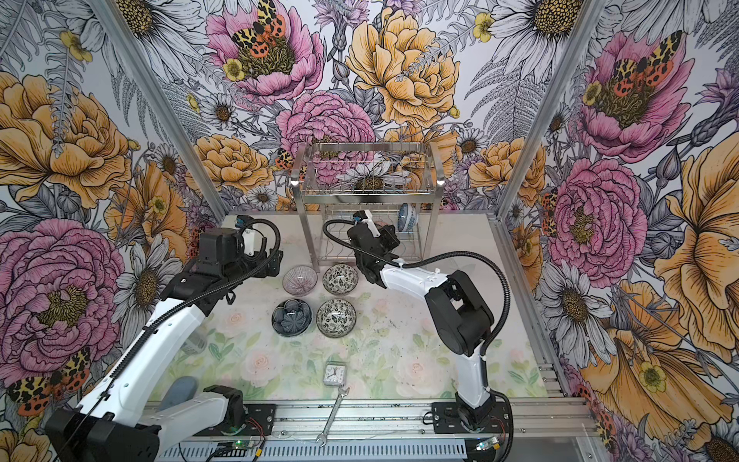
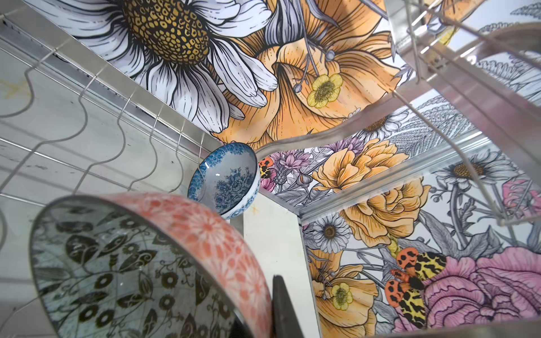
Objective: Load the bowls into the dish rack
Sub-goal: 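Open the left gripper and draw back while right gripper carries the bowl to the rack, then lower the leaf bowl upright into the rack slot beside the blue bowl with right gripper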
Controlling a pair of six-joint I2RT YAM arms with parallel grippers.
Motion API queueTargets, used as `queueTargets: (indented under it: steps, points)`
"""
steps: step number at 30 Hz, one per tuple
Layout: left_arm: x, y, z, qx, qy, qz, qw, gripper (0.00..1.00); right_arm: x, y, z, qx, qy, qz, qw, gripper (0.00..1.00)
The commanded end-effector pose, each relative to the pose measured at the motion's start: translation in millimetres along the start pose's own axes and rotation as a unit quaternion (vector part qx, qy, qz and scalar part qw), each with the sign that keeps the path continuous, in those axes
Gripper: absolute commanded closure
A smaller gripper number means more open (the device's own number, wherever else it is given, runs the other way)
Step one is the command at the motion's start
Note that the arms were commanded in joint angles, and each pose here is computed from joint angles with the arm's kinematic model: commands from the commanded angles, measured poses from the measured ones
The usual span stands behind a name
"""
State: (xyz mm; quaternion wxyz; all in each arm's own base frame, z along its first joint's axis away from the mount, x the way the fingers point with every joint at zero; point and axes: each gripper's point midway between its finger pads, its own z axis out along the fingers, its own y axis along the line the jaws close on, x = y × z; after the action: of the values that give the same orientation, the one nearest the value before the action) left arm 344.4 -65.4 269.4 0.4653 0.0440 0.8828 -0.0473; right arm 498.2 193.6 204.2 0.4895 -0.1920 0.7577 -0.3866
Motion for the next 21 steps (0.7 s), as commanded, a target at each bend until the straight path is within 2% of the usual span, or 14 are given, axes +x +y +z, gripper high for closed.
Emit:
queueTargets:
  steps: [1, 7, 21]
  points:
    - [-8, -2, -6, 0.011, -0.021, 0.000, 1.000, 0.01, -39, -36, 7, 0.064, -0.028, 0.027, 0.997, 1.00]
    - [-9, -3, -9, 0.014, -0.025, 0.000, 1.000, 0.01, -52, -24, 33, 0.088, -0.024, -0.013, 0.996, 1.00]
    - [-10, -2, -11, 0.014, -0.028, -0.002, 1.000, 0.01, -58, -9, 94, 0.128, 0.003, -0.058, 0.990, 1.00]
